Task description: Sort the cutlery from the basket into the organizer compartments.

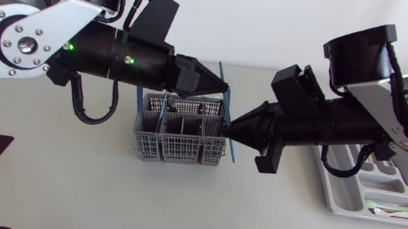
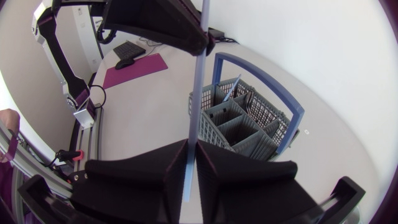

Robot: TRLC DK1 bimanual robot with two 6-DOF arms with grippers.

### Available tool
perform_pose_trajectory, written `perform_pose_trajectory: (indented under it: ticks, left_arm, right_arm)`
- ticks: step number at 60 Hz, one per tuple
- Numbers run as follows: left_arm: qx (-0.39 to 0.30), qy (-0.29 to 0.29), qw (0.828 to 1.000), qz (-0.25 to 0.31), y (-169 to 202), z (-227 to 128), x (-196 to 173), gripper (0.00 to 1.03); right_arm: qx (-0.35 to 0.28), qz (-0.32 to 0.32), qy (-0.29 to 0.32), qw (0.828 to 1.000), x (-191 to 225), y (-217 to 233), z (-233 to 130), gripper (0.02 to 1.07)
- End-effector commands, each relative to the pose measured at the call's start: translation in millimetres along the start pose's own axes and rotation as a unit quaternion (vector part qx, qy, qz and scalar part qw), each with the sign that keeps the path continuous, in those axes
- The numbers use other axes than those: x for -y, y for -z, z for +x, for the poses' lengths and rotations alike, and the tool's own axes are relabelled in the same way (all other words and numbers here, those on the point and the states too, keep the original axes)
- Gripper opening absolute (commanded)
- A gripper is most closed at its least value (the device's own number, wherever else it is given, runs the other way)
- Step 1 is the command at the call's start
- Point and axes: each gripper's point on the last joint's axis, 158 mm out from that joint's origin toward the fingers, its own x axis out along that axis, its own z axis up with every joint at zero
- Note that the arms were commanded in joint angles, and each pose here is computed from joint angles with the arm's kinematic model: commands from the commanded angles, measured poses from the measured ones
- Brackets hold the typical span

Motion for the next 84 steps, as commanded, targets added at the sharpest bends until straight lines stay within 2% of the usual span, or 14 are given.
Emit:
perform_pose_trajectory:
  ticks: [1,9,16,24,31,40,48,60,71,84]
  left_arm:
    - [0.006,0.004,1.0,-0.007,-9.6,-0.5,0.4,0.03]
    - [0.007,0.003,1.0,-0.009,-10.1,-0.8,-0.2,0.05]
    - [0.012,0.001,1.0,-0.01,-14.2,-3.6,-1.0,0.26]
    - [0.029,-0.008,0.999,-0.01,-28.6,-13.4,-5.7,0.55]
    - [0.057,-0.035,0.998,-0.01,-49.5,-29.5,-18.0,0.69]
    - [0.095,-0.099,0.991,-0.008,-72.2,-59.3,-57.4,0.69]
    - [0.096,-0.147,0.984,-0.015,-71.1,-83.9,-95.4,0.68]
    - [0.04,-0.207,0.977,-0.021,-32.3,-105.1,-140.1,0.68]
    - [-0.013,-0.234,0.972,0.018,13.9,-99.4,-140.6,0.68]
    - [-0.031,-0.248,0.967,0.048,42.6,-103.1,-133.8,0.68]
  right_arm:
    - [0.005,0.007,-0.003,1.0,0.1,-7.6,2.2,0.08]
    - [0.005,0.008,-0.003,1.0,-2.1,-5.8,0.0,0.08]
    - [0.002,0.012,-0.003,1.0,-3.7,-3.9,-1.6,0.08]
    - [-0.005,0.016,0.003,1.0,-5.7,1.8,-8.0,0.08]
    - [-0.013,0.021,0.014,1.0,-5.1,12.1,-18.0,0.08]
    - [-0.022,0.035,0.041,0.998,4.5,28.6,-36.9,0.08]
    - [-0.029,0.058,0.086,0.994,27.3,45.8,-62.2,0.08]
    - [-0.044,0.117,0.173,0.977,82.9,86.1,-102.6,0.08]
    - [-0.058,0.185,0.229,0.954,132.2,127.8,-129.8,0.08]
    - [-0.08,0.258,0.271,0.924,174.3,177.2,-154.9,0.08]
